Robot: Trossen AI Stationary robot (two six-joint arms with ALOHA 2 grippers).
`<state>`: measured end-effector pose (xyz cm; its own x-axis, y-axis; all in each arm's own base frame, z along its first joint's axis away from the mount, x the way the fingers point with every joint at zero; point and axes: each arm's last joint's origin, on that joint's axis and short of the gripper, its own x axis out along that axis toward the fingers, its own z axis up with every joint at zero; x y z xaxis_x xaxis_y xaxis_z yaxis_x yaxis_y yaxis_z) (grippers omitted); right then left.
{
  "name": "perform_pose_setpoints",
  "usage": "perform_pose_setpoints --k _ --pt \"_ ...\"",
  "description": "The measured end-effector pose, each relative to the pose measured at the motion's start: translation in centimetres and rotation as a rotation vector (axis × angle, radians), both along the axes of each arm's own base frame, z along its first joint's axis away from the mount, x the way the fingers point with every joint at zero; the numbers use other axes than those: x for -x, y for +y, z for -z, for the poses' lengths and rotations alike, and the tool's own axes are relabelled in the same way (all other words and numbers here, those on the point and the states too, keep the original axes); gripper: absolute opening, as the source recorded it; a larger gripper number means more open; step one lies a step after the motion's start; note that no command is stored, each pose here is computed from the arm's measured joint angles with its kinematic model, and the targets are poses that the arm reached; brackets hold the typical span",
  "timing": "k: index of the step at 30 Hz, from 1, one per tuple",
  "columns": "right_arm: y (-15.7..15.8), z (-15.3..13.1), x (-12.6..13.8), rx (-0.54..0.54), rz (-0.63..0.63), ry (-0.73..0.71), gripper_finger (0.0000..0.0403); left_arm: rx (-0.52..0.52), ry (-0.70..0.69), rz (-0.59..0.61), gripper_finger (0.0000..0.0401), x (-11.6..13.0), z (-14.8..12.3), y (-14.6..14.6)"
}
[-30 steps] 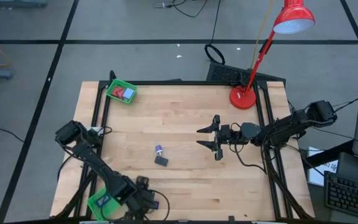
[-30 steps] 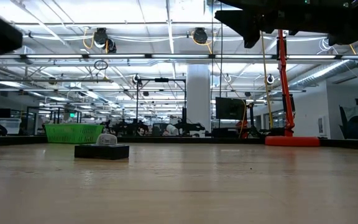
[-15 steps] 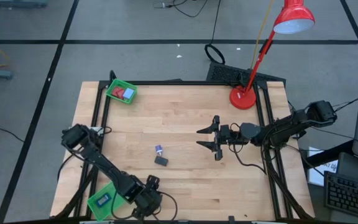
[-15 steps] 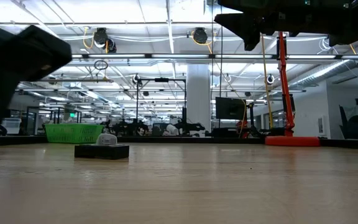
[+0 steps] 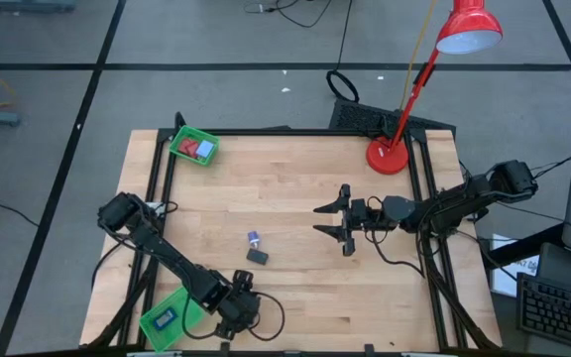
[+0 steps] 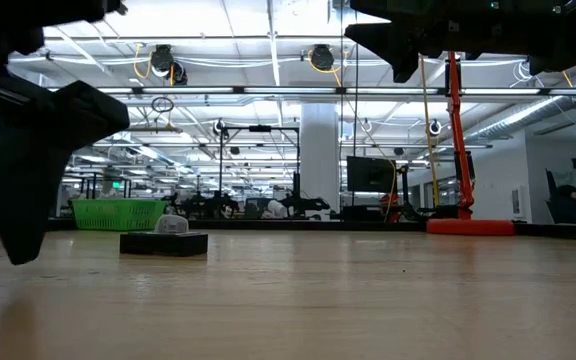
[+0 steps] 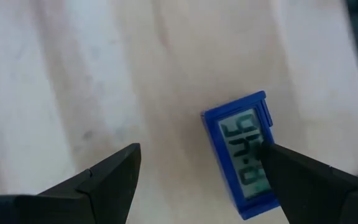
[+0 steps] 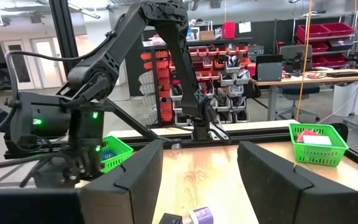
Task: Pick & Place Office items
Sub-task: Put the blue digital timer into the bottom green basket
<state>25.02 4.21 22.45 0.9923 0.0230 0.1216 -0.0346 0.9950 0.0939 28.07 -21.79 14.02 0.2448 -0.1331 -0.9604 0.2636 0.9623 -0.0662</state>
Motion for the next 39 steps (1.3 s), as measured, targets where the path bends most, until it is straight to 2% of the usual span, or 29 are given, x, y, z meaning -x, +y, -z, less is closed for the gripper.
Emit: perform_pose_setpoints --k 8,10,14,18,24,31,39 --pt "0.0 0.0 0.0 -0.001 0.0 -0.003 0.0196 -0.101 0.034 -0.079 0.0331 0.8 -1.8 2.2" --pt "0.0 0.0 0.0 -0.001 0.0 -0.003 0.0196 -0.095 0.02 -0.119 0.033 1.1 -2.7 2.5" --pt "0.0 0.0 0.0 0.0 0.0 0.0 0.0196 0.003 -0.025 -0.285 0.033 1.2 -4.2 2.2" --pt "0.0 0.1 0.0 0.0 0.0 0.005 0.0196 0.048 0.004 -0.43 0.033 1.4 -3.8 1.8" --pt "0.0 0.1 0.0 -0.017 -0.003 0.004 0.0196 -0.01 0.051 -0.69 0.033 1.6 -1.8 1.7" --pt "0.0 0.1 0.0 -0.017 -0.003 0.005 0.0196 -0.09 0.141 -0.886 0.033 2.6 -1.4 2.5" --pt "0.0 0.1 0.0 -0.017 -0.003 0.005 0.0196 -0.035 0.15 -0.903 0.033 2.5 -1.4 2.0"
